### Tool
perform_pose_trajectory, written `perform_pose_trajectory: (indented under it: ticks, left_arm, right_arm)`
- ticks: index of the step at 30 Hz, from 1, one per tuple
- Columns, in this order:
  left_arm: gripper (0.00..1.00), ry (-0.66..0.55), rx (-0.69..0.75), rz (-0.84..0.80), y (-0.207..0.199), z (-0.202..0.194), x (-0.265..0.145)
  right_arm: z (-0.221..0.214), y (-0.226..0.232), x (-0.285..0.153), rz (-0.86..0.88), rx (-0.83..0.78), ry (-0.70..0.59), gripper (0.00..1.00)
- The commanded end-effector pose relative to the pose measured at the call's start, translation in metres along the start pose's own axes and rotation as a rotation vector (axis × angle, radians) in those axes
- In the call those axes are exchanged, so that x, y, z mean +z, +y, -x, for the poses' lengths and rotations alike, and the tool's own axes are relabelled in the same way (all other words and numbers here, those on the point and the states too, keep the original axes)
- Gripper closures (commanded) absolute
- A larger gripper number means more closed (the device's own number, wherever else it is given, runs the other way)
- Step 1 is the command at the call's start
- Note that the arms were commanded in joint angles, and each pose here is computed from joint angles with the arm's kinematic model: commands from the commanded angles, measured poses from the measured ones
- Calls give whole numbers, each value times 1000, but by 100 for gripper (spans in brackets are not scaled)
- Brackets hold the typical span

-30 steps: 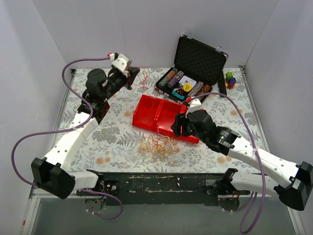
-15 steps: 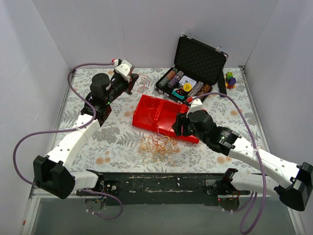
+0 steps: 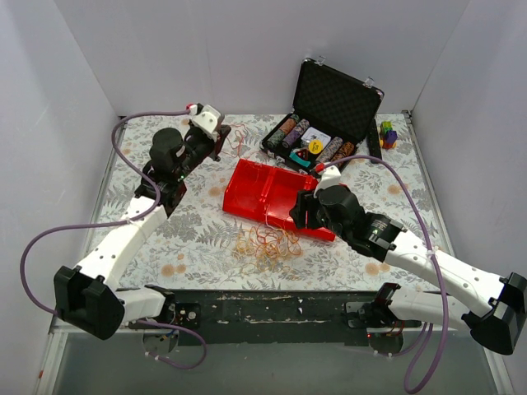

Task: Untangle the cables

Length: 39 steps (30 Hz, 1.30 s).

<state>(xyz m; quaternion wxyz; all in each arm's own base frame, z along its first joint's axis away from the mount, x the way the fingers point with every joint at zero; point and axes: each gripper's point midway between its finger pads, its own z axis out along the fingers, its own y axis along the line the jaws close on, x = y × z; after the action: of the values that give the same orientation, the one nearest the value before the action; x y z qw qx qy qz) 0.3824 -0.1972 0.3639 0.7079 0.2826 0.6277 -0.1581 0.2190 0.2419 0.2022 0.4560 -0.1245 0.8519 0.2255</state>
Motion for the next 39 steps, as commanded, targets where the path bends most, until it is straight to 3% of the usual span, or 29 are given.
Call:
perform_pose_trajectory:
  ticks: [1, 6, 15, 18, 27, 31, 32, 36, 38, 39]
  left_arm:
    - [100, 64, 17, -19, -7, -29, -4]
    - [100, 154, 35, -19, -10, -75, -2]
    - [100, 212, 74, -60, -21, -108, -2]
    - [86, 279, 89, -114, -36, -131, -1]
    - [82, 455, 112, -217, -70, -196, 33]
    - [74, 477, 68, -195, -65, -186, 48]
    - [69, 459, 63, -193, -64, -177, 50]
    - [14, 422, 23, -193, -63, -143, 42]
    - [2, 408, 7, -236, -70, -122, 28]
    - [2, 399, 1, -265, -75, -113, 17]
  right_arm:
    - [20, 6, -7, 15, 27, -63, 36]
    - [22, 3, -10, 5, 23, -70, 36]
    - [15, 0, -11, -1, 27, -56, 36]
    - [15, 1, -11, 3, 26, -56, 36]
    - [21, 5, -12, 16, 45, -66, 36]
    - [22, 3, -14, 8, 38, -67, 36]
    - [20, 2, -13, 3, 32, -64, 36]
    - [15, 0, -9, -4, 13, -43, 35]
    - [8, -1, -5, -10, 4, -20, 34]
    - [4, -2, -4, -12, 3, -11, 34]
